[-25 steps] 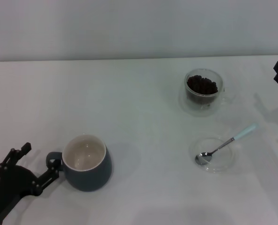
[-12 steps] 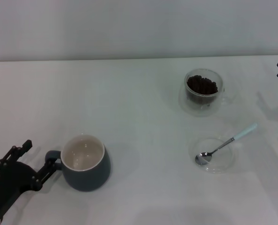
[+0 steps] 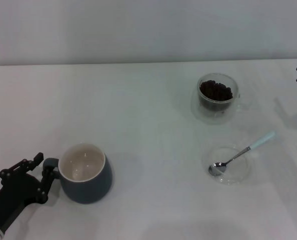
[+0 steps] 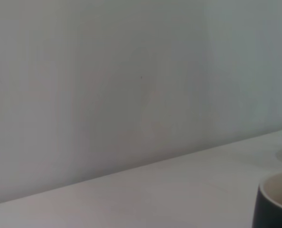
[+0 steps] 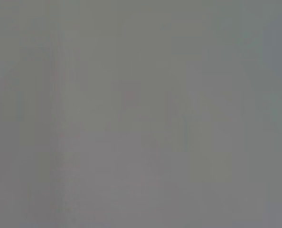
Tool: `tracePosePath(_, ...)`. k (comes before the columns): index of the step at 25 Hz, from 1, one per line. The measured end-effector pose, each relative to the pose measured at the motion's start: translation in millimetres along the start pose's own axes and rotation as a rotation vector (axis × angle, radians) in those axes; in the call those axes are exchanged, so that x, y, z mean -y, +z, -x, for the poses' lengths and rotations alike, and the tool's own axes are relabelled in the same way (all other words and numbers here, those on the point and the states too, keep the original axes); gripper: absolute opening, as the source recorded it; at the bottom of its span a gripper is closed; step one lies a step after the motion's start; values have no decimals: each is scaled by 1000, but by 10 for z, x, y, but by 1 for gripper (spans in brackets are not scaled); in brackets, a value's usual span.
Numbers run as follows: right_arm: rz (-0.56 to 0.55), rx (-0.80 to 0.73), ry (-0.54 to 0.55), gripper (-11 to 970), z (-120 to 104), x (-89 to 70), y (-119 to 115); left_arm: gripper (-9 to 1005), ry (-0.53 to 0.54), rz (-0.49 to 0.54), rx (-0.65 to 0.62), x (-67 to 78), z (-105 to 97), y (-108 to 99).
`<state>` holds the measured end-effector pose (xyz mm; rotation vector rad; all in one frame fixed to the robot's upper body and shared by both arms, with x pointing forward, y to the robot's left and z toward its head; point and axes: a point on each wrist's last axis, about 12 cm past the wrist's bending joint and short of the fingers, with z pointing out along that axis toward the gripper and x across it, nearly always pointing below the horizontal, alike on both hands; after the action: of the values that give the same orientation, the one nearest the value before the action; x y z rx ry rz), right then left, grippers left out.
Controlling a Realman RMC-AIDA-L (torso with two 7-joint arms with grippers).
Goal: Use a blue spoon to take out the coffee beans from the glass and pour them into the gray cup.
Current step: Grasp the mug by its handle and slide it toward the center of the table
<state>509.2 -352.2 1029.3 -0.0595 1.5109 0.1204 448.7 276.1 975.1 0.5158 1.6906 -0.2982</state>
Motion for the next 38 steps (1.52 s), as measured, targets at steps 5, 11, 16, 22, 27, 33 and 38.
tracePosePath(5,-1,-2,1,871,-5,-3,-3,255,4,-4,6,3,16,28)
tracePosePath(11,-1,-4,1,871,-10,-4,-7,115,65,-10,32,82,54,85)
tracePosePath(16,1,-2,1,871,-6,-8,-1,116,81,-30,42,122,75,120)
tracePosePath(22,2,0,1,871,-3,-10,2,115,78,-62,45,186,111,213)
tracePosePath(27,4,3,1,871,1,-13,6,114,77,-82,40,253,141,311)
tracePosePath(33,4,7,1,870,7,-13,6,113,71,-101,34,310,177,415)
tracePosePath(38,4,7,2,870,7,-13,6,112,85,-144,24,371,204,497)
